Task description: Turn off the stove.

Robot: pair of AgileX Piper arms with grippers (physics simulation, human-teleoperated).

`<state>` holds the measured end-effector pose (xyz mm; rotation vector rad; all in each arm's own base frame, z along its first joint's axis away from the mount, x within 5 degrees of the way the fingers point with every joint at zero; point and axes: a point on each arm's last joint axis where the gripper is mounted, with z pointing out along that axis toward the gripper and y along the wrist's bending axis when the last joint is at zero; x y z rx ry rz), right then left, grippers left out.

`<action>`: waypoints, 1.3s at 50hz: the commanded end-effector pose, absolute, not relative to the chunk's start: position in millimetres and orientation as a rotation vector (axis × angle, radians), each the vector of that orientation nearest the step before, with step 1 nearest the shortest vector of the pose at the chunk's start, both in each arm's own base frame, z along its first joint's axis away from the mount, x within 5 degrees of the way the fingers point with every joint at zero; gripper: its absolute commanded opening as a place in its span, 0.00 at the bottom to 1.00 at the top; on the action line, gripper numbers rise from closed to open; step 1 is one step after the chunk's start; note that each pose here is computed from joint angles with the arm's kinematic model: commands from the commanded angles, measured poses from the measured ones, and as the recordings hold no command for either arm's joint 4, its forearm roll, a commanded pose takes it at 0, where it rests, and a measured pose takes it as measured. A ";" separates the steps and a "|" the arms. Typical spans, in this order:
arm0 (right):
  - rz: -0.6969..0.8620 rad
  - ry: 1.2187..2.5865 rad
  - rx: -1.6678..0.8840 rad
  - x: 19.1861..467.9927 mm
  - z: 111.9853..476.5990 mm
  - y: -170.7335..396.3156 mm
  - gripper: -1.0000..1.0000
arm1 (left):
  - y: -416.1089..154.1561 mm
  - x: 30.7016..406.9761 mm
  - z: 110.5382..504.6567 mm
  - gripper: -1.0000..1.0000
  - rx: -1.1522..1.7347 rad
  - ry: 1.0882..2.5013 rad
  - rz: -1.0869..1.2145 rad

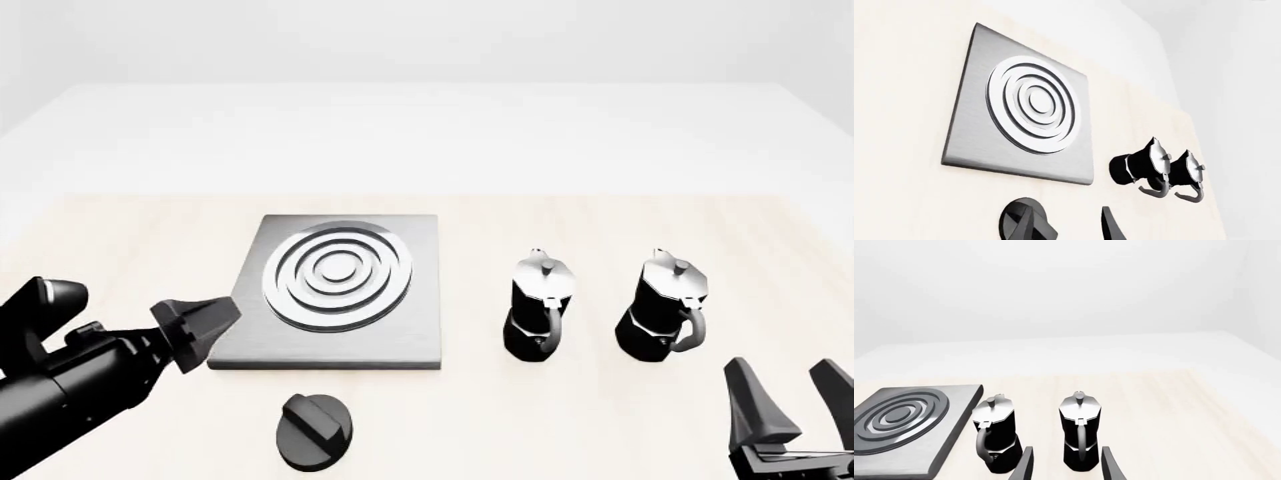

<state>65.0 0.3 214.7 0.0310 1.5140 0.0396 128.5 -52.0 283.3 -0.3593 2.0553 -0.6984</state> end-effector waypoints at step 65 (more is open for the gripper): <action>0.056 1.527 0.023 59.8 211.8 1.2 1.00 | -95.9 151.6 159.2 1.00 -0.529 2.380 -0.767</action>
